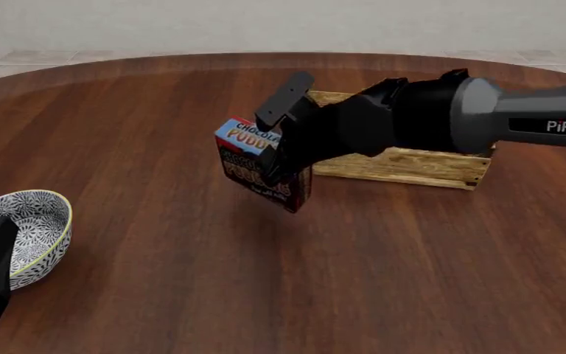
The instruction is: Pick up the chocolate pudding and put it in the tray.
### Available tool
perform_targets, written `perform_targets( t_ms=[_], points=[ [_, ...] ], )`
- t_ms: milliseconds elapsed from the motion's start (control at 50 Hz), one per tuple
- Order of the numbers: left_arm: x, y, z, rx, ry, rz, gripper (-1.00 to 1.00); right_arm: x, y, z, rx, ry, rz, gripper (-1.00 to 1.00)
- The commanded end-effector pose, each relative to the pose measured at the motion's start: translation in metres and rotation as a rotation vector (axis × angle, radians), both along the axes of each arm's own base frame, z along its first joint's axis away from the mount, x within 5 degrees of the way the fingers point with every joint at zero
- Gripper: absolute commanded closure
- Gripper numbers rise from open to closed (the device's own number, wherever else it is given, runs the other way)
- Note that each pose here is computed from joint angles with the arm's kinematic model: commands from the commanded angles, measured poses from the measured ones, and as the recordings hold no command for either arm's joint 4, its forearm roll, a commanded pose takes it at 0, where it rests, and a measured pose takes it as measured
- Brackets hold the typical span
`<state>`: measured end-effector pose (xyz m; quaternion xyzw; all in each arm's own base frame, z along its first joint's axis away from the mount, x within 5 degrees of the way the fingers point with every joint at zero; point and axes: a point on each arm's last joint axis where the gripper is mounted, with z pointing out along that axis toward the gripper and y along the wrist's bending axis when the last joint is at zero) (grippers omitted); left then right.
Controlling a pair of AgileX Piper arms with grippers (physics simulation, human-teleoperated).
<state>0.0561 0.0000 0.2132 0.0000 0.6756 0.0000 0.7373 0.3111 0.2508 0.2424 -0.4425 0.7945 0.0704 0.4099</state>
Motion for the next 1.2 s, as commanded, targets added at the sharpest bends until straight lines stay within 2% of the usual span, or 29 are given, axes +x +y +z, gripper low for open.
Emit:
perform_targets(
  t_ms=[20, 240, 420, 840, 1200],
  points=[
    [0.0, 0.0, 0.0, 0.0, 0.0, 0.0, -1.0, -0.011, -0.005, 0.041, 0.019, -0.054, 0.023, 1.0],
    [0.0, 0.0, 0.0, 0.0, 0.0, 0.0, -1.0, -0.008, -0.019, 0.074, 0.025, -0.104, 0.008, 1.0],
    [0.0, 0.0, 0.0, 0.0, 0.0, 0.0, -1.0, -0.005, -0.028, 0.087, 0.022, -0.122, -0.006, 1.0],
    [0.0, 0.0, 0.0, 0.0, 0.0, 0.0, -1.0, 0.007, -0.047, 0.1, 0.011, -0.143, -0.05, 1.0],
    [0.0, 0.0, 0.0, 0.0, 0.0, 0.0, -1.0, 0.026, -0.067, 0.114, -0.001, -0.173, -0.107, 1.0]
  ],
)
